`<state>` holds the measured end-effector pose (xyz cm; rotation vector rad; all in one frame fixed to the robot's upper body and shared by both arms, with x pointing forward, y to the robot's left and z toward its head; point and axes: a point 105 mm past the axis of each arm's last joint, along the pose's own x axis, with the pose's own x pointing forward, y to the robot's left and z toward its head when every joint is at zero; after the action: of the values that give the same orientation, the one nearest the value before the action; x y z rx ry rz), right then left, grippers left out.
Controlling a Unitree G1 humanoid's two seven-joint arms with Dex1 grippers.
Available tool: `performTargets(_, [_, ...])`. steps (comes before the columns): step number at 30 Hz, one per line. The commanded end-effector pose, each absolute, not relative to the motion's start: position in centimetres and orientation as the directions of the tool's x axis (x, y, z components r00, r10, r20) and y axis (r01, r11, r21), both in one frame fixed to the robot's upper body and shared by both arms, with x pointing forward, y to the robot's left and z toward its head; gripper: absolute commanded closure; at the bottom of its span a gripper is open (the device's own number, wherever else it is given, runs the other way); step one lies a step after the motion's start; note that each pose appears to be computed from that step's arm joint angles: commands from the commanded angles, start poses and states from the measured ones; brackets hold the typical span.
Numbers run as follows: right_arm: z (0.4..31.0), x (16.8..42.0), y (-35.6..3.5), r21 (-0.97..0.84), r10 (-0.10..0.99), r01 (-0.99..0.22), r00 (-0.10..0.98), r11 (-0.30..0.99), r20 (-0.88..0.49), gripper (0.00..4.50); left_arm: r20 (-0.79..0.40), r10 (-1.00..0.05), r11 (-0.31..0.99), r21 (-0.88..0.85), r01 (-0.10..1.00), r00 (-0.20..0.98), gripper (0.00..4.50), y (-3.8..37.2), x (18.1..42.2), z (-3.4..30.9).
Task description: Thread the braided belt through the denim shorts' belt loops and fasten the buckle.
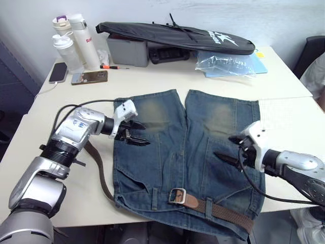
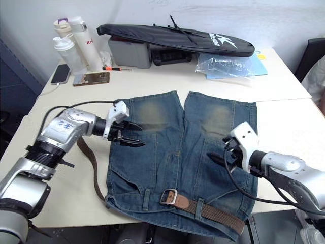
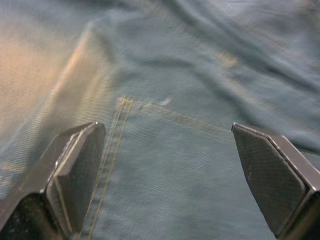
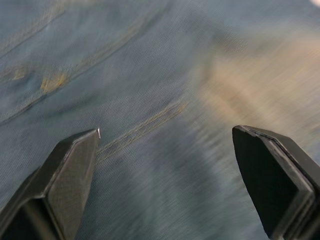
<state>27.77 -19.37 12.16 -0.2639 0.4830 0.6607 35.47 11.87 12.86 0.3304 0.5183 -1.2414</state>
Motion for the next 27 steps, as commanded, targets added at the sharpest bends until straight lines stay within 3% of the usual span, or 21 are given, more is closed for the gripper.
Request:
performTargets(1, [10.2, 28.0, -20.4, -0.015, 0.447, -0.577, 0.648, 0.817, -0.617, 0.0, -0.581, -0.764, 0.336, 0.011, 0.942, 0.28, 0.06, 11.6, 35.9, 11.7])
performTargets(6, [7.5, 27.4, -21.3, -0.091, 0.354, -0.597, 0.584, 0.797, -0.73, 0.0, -0.674, -0.7, 0.277, 0.045, 0.96, 0.234, 0.06, 11.1, 34.4, 8.9])
performTargets(8, [6.5, 26.9, -21.3, -0.087, 0.345, -0.613, 0.55, 0.785, -0.761, 0.0, -0.704, -0.675, 0.263, 0.051, 0.963, 0.221, 0.58, 11.2, 33.9, 7.9])
performTargets(12, [5.8, 26.9, -20.5, -0.095, 0.353, -0.645, 0.529, 0.758, -0.772, 1.17, -0.717, -0.67, 0.243, 0.03, 0.969, 0.19, 2.01, 11.0, 33.1, 6.9])
performTargets(17, [6.6, 27.8, -19.5, -0.113, 0.385, -0.676, 0.54, 0.729, -0.749, 3.49, -0.705, -0.683, 0.243, 0.03, 0.97, 0.193, 4.24, 11.0, 32.9, 7.1])
performTargets(18, [6.8, 27.8, -19.2, -0.098, 0.402, -0.682, 0.534, 0.725, -0.743, 4.03, -0.699, -0.686, 0.249, 0.032, 0.968, 0.2, 4.5, 11.0, 33.0, 7.3])
performTargets(19, [7.0, 27.8, -18.8, -0.083, 0.423, -0.691, 0.527, 0.718, -0.737, 4.43, -0.692, -0.691, 0.258, 0.032, 0.966, 0.207, 4.5, 11.0, 33.1, 7.5])
performTargets(27, [13.9, 30.3, -16.8, -0.181, 0.555, -0.754, 0.603, 0.632, -0.573, 4.48, -0.61, -0.726, 0.354, 0.064, 0.933, 0.317, 4.5, 12.2, 35.0, 10.3])
